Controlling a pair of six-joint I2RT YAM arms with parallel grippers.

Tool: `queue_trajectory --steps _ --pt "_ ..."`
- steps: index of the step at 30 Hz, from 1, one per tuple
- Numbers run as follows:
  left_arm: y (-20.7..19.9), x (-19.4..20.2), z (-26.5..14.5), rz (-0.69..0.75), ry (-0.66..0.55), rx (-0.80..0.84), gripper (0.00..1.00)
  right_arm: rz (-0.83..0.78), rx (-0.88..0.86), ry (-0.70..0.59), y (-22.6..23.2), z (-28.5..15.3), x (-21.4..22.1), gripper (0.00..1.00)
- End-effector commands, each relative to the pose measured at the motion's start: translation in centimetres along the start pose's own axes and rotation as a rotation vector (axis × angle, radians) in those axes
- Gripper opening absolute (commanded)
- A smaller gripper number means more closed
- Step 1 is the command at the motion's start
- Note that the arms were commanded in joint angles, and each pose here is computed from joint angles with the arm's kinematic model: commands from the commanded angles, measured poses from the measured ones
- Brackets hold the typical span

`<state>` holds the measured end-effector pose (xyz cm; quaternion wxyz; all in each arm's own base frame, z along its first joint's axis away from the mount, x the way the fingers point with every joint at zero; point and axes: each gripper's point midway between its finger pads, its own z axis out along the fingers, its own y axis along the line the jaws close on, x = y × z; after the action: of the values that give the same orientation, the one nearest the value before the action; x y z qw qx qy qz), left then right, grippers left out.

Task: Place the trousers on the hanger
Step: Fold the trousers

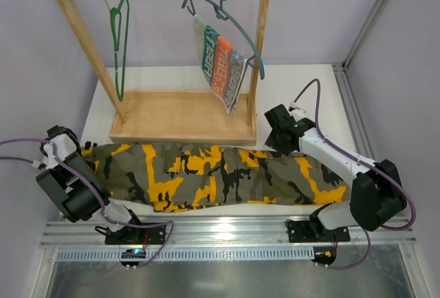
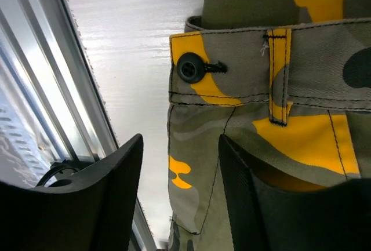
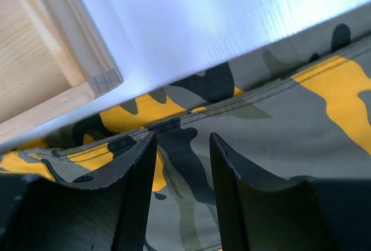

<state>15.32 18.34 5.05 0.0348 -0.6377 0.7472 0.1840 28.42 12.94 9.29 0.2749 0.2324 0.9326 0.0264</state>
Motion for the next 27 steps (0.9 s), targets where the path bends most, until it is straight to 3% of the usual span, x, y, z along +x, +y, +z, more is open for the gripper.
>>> queue_trajectory --steps 1,3,7,9,12,19,27 --pt "0.7 -3.2 -2.3 -0.061 -0.117 -0.012 0.56 0.172 0.087 -0.037 -1.3 -0.6 -0.7 0.45" --pt "0.3 -3.8 -3.4 -0.071 -0.142 0.036 0.58 0.219 0.103 -0.039 -1.8 -0.4 -0.4 0.45" --pt "-3.2 -3.4 -6.6 -0.038 -0.164 0.281 0.59 0.309 0.189 -0.042 -3.8 -0.3 -0.1 0.45" --pt "-5.8 -1.3 -8.1 0.038 -0.151 0.420 0.59 0.333 0.215 -0.034 -4.1 -0.1 0.1 0.45" --pt "-7.1 1.2 -7.8 0.090 -0.111 0.472 0.61 0.396 0.284 -0.009 -4.8 0.2 0.5 0.45" --pt "-8.9 5.0 -2.8 0.070 0.085 0.440 0.61 0.411 0.420 0.089 -5.6 2.0 1.7 0.44" --pt "-8.9 5.2 -0.7 0.098 0.088 0.382 0.61 0.440 0.493 0.074 -5.9 3.6 0.8 0.42"
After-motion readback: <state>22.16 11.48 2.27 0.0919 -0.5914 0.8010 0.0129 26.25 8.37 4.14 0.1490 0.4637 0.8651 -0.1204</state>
